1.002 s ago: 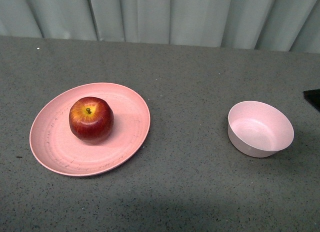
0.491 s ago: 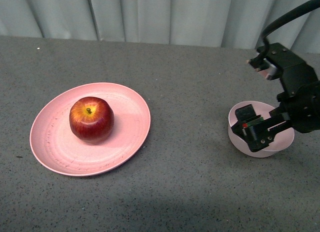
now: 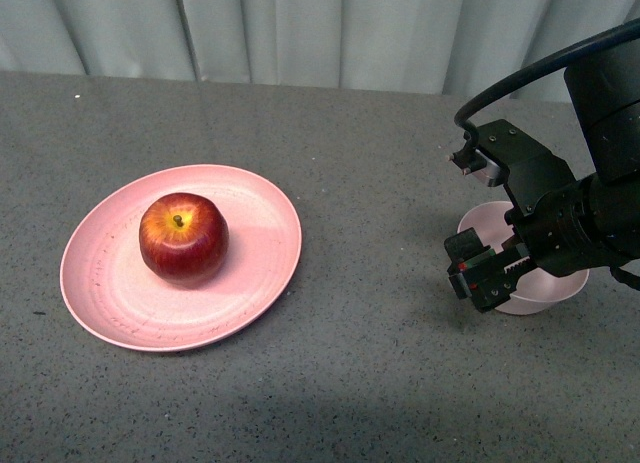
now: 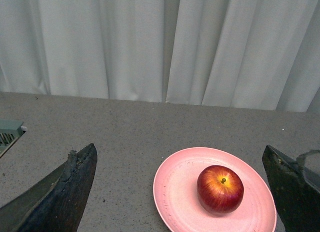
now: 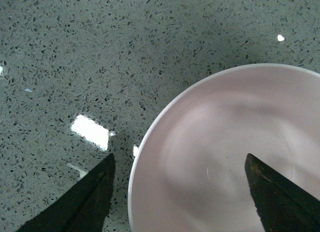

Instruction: Move apple from plate to bowl

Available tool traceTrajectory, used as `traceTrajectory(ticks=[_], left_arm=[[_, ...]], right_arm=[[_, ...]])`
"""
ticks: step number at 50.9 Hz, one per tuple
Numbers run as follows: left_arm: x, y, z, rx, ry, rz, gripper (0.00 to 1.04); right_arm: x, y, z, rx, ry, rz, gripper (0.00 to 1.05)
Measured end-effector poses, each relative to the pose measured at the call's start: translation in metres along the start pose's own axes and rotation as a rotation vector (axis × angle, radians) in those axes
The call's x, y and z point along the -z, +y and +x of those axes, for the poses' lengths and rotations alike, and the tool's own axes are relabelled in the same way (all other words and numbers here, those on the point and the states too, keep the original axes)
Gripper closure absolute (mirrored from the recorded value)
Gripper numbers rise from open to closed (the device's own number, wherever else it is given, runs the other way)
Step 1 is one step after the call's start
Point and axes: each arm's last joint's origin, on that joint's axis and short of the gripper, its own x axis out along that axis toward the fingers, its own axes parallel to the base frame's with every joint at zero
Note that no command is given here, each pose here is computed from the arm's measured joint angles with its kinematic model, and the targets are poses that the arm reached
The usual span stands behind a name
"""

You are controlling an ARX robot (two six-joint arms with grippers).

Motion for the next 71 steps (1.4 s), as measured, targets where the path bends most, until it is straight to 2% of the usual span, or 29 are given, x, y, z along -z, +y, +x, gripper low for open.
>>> traceTrajectory(ticks=[12,21,23,37,43,49,58,71], left_arm=[[0.000,0.000,0.000,0.000,0.000,0.000,0.07],[0.000,0.000,0.000,0.000,0.000,0.000,0.07],[0.000,0.000,0.000,0.000,0.000,0.000,0.07],[0.000,0.000,0.000,0.000,0.000,0.000,0.07],[0.000,0.000,0.000,0.000,0.000,0.000,0.07],[0.000,0.000,0.000,0.000,0.000,0.000,0.07],[0.000,0.000,0.000,0.000,0.000,0.000,0.07],[0.000,0.000,0.000,0.000,0.000,0.000,0.07]], right_arm=[[0.001,-0.004,0.000,0.023,0.010,-0.012,0.79],[0.002,-0.007,-0.001,0.044,0.015,-0.023,1.02],[0.002,-0.008,-0.002,0.050,0.014,-0.030,1.04],[-0.008,-0.006,-0.016,0.030,-0.022,-0.048,1.04],[-0.022,0.010,-0.030,-0.024,-0.078,-0.096,1.04],[-0.040,0.037,-0.035,-0.119,-0.131,-0.149,1.04],[-0.052,0.066,-0.028,-0.196,-0.148,-0.187,1.04],[-0.056,0.077,-0.014,-0.230,-0.131,-0.194,1.04]])
